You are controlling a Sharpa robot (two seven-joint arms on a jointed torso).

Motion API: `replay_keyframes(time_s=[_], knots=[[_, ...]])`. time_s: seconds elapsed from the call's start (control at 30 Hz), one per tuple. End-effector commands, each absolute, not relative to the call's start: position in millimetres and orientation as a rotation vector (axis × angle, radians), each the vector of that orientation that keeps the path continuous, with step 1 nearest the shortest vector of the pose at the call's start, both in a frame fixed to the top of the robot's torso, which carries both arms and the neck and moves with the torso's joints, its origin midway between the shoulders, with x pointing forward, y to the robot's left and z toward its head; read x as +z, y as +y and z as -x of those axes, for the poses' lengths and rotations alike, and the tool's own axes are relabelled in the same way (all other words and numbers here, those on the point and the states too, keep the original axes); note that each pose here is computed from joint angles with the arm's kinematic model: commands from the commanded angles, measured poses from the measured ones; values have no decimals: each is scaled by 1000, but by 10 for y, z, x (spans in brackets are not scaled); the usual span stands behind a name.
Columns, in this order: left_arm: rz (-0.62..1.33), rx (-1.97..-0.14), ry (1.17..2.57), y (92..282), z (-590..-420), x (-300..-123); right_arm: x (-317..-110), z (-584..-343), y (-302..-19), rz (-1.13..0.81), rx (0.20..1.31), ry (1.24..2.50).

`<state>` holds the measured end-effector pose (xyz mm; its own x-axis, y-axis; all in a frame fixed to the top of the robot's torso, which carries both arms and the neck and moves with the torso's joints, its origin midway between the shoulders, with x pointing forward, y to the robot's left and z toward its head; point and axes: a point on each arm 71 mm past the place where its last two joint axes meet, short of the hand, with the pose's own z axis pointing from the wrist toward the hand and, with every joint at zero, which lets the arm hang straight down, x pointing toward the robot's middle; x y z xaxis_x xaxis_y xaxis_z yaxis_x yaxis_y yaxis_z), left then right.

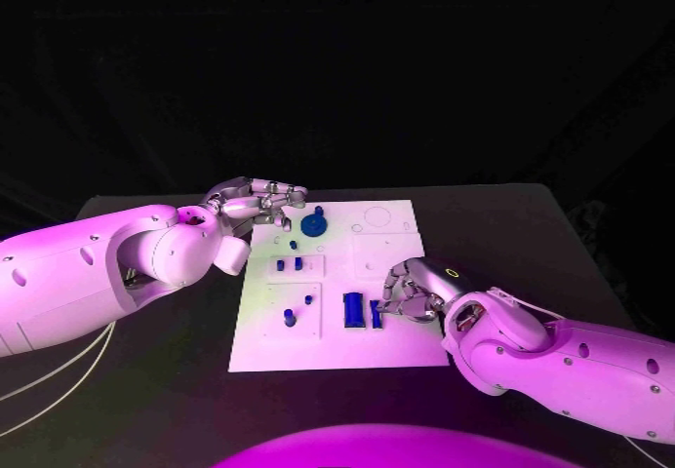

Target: Assemble the parts on the task board

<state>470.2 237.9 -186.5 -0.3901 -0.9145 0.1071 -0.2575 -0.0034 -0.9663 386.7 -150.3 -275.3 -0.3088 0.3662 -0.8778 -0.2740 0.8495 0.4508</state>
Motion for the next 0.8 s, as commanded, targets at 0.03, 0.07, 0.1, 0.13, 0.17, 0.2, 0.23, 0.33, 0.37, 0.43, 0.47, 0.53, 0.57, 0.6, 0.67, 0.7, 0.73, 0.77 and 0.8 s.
replay_keyframes(time_s=[0.03, 0.07, 0.1, 0.13, 0.17, 0.2, 0.23, 0.33, 0.37, 0.43, 0.47, 0.53, 0.57, 0.6, 0.67, 0.7, 0.73, 0.77, 0.8], knots=[[1210, -1446, 1693, 2357, -4697, -1855, -2702, -3832, -1517, -78, 672, 1737], [1210, -1446, 1693, 2358, -4697, -1855, -2687, -3822, -1529, -86, 687, 1731], [1210, -1445, 1693, 2359, -4698, -1856, -2669, -3814, -1542, -94, 707, 1724], [1210, -1445, 1692, 2360, -4699, -1857, -2648, -3809, -1554, -102, 734, 1715], [1211, -1444, 1691, 2361, -4700, -1859, -2625, -3808, -1567, -113, 765, 1708], [1211, -1442, 1690, 2362, -4699, -1864, -2601, -3814, -1581, -128, 797, 1704], [1211, -1441, 1690, 2363, -4697, -1871, -2576, -3828, -1597, -146, 829, 1701], [1215, -1438, 1685, 2370, -4697, -1894, -2517, -3901, -1646, -207, 911, 1706], [1218, -1438, 1680, 2375, -4699, -1904, -2500, -3940, -1670, -242, 942, 1713], [1223, -1438, 1664, 2384, -4709, -1924, -2469, -4034, -1722, -326, 1002, 1728], [1225, -1439, 1656, 2388, -4714, -1932, -2455, -4078, -1744, -362, 1026, 1732], [1231, -1444, 1630, 2396, -4733, -1953, -2423, -4197, -1799, -449, 1083, 1739], [1236, -1448, 1614, 2401, -4745, -1964, -2408, -4261, -1827, -493, 1111, 1738], [1239, -1450, 1596, 2405, -4760, -1974, -2394, -4328, -1856, -537, 1137, 1734], [1246, -1453, 1550, 2419, -4797, -1999, -2372, -4467, -1910, -634, 1185, 1716], [1247, -1451, 1524, 2431, -4812, -2009, -2361, -4553, -1938, -692, 1212, 1701], [1246, -1449, 1498, 2444, -4824, -2020, -2348, -4625, -1959, -736, 1232, 1686], [1247, -1446, 1474, 2460, -4835, -2033, -2336, -4694, -1978, -773, 1250, 1668], [1248, -1444, 1464, 2467, -4840, -2039, -2331, -4720, -1985, -786, 1256, 1660]])
